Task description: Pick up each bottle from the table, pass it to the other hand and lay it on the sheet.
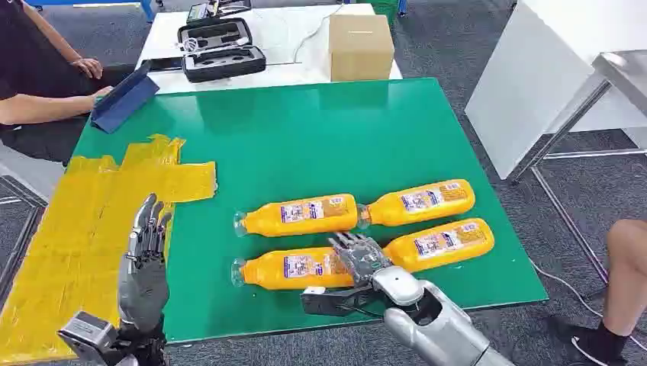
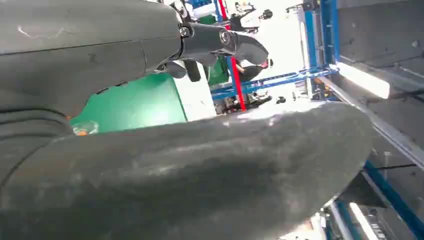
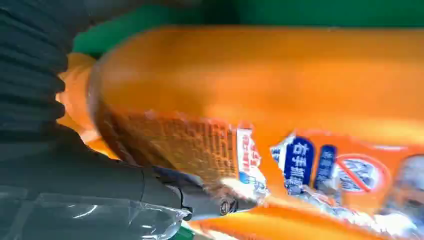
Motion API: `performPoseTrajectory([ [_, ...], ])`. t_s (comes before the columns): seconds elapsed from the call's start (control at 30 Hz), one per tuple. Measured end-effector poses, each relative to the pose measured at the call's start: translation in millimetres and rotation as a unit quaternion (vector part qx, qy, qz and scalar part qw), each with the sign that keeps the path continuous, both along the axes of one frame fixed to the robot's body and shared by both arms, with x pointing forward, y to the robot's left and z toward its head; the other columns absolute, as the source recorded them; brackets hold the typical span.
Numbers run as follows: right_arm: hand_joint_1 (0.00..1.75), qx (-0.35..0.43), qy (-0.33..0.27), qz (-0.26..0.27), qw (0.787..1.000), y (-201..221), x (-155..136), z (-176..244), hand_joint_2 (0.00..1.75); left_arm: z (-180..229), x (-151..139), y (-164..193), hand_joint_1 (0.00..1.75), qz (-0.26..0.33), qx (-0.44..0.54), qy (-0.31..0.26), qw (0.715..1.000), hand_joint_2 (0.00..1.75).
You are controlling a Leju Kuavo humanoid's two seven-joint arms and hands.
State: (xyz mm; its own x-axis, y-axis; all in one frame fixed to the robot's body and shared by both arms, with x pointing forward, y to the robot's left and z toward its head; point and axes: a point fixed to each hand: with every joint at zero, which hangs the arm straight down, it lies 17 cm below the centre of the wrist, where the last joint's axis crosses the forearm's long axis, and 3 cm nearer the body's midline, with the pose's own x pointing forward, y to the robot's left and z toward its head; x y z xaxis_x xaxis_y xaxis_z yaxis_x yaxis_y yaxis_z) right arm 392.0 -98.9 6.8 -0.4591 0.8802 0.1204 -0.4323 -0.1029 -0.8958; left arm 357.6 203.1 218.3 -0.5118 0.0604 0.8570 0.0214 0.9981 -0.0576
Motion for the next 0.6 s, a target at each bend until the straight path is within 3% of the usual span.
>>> performPoseTrajectory([
  [0.43, 1.75, 0.034, 0.035, 0.006, 0.999, 0.7, 5.8, -6.5, 1.75, -2.7, 4.2, 1.3, 0.00, -0.001, -0.013, 0.003, 1.000, 0.00],
  [0.6, 1.75, 0.173, 0.006, -0.039, 0.984, 21.3, -1.7, 19.1, 1.75, -16.7, 8.7, 25.6, 0.00, 0.037, -0.068, 0.044, 0.996, 0.00],
])
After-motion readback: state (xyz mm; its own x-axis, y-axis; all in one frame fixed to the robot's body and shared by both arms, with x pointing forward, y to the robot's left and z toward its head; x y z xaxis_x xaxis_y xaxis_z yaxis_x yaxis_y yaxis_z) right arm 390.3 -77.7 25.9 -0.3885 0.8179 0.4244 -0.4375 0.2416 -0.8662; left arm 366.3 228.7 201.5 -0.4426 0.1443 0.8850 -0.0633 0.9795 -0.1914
